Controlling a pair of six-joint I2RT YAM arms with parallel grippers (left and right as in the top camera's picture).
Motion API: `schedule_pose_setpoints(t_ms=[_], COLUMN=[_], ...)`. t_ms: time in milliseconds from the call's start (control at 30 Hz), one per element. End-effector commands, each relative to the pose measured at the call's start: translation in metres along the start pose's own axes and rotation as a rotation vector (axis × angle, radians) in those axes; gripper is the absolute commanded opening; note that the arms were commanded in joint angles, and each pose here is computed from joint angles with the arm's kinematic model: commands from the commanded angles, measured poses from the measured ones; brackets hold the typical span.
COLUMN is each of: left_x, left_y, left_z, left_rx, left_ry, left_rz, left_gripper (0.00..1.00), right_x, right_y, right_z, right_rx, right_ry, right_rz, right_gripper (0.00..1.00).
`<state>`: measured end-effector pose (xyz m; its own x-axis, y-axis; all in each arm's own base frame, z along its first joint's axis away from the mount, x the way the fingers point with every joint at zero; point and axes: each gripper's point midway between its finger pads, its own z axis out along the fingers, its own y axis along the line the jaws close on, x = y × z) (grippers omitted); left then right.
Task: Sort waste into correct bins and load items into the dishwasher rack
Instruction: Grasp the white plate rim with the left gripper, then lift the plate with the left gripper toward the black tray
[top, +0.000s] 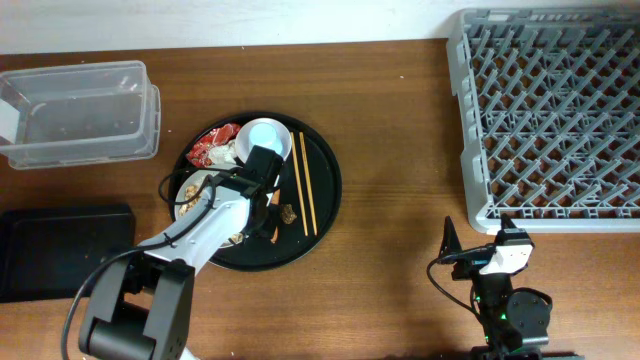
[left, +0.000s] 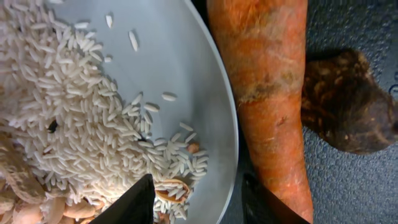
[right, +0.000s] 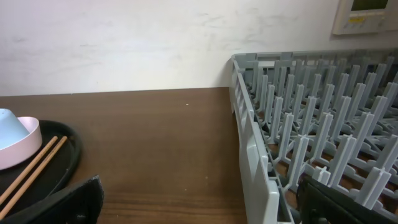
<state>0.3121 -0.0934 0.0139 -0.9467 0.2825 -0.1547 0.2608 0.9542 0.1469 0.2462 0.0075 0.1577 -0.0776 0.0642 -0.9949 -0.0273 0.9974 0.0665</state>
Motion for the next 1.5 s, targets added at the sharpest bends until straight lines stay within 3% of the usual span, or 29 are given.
schedule_pose_setpoints(t_ms=[0, 367, 500, 633, 1067, 1467], left_x=[0.001, 0.008, 0.009, 0.004, -0.007, -0.008], left_y=[0.000, 0.001, 0.002, 0.002, 0.020, 0.036], left_z=[0.007, 0.024, 0.022, 0.015, -0.030, -0.046], left_rx=[-0.011, -0.033, -0.034, -0.034, -0.093, -0.173], left_ry=[0.005, 0.045, 0.053, 0.053, -0.041, -0.032], left_rz=[0.015, 0.023, 0.024, 0.024, -0.037, -0.082], left_gripper=[0.44, 0.37, 0.14, 0.00, 0.00, 0.00], right_x=[0.002, 0.002, 0.002, 0.002, 0.002, 0.002], right_y=[-0.003, -0.003, -0.003, -0.003, -0.003, -0.003], right_z=[0.000, 0.000, 0.000, 0.000, 0.000, 0.000], right_rx=[0.015, 0.015, 0.015, 0.015, 0.015, 0.015], right_ry=[0.004, 0.004, 0.004, 0.004, 0.004, 0.004], right_rz=[-0.006, -0.006, -0.006, -0.006, -0.006, -0.006], right_gripper=[0.98, 0.98, 0.98, 0.98, 0.98, 0.98])
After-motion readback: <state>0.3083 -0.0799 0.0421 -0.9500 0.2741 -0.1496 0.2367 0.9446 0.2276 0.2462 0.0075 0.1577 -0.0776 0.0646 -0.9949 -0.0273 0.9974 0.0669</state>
